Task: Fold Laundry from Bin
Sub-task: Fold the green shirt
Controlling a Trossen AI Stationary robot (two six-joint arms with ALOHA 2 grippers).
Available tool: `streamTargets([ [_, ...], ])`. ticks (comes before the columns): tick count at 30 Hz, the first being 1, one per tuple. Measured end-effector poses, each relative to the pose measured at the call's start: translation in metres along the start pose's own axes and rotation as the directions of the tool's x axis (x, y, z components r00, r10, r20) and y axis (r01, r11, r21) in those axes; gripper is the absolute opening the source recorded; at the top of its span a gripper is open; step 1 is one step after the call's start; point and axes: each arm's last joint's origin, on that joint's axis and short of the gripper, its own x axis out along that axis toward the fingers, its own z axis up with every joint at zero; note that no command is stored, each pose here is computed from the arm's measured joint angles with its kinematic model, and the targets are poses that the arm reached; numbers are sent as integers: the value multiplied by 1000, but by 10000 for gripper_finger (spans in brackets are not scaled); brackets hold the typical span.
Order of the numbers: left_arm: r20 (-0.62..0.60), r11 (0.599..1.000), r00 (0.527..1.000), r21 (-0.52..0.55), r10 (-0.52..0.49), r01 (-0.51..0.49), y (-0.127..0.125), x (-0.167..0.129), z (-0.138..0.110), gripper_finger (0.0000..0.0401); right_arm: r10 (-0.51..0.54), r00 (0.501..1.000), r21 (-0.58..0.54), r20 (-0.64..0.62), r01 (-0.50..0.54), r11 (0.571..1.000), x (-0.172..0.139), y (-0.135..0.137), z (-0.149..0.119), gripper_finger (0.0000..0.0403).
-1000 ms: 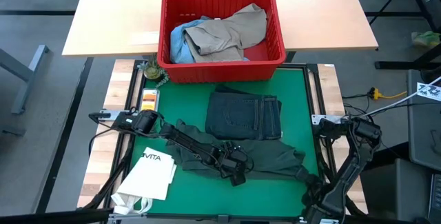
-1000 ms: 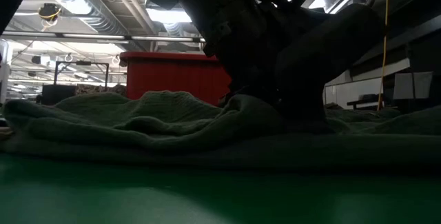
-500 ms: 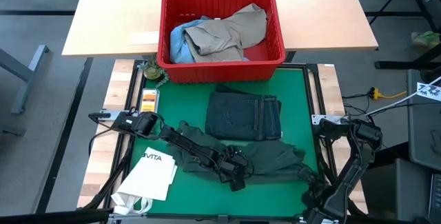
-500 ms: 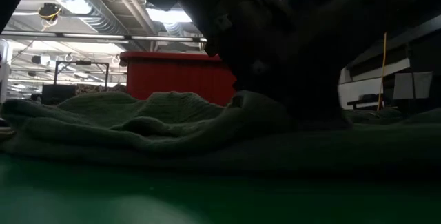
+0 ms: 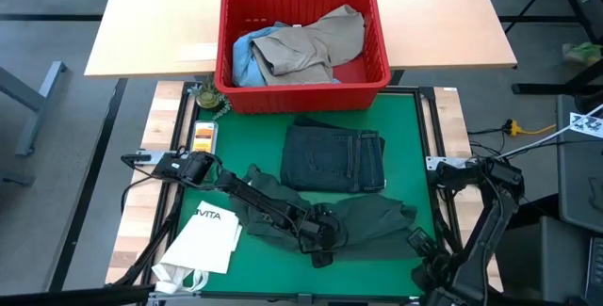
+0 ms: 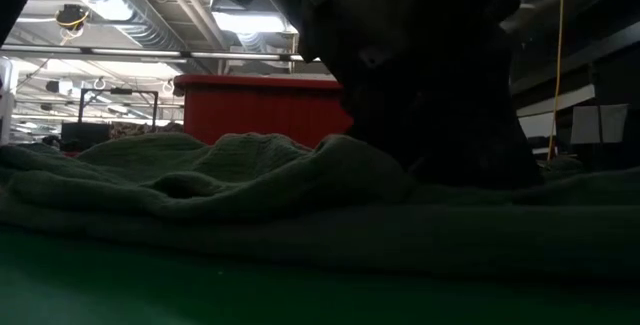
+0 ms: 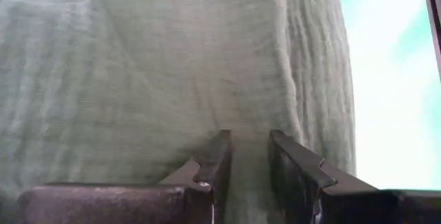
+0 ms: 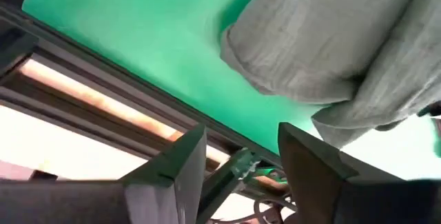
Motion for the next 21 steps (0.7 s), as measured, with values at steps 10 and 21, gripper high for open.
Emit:
streamTargets([
  [10,4,997,1000,82,-14,14,-1,-1,1,103,-396,904,55,159,393,918,-4,-21,9,182],
  [21,9,997,1000,82,-11,10,-1,-1,2,150,-360,926,18,111,360,933,23,-64,25,182],
])
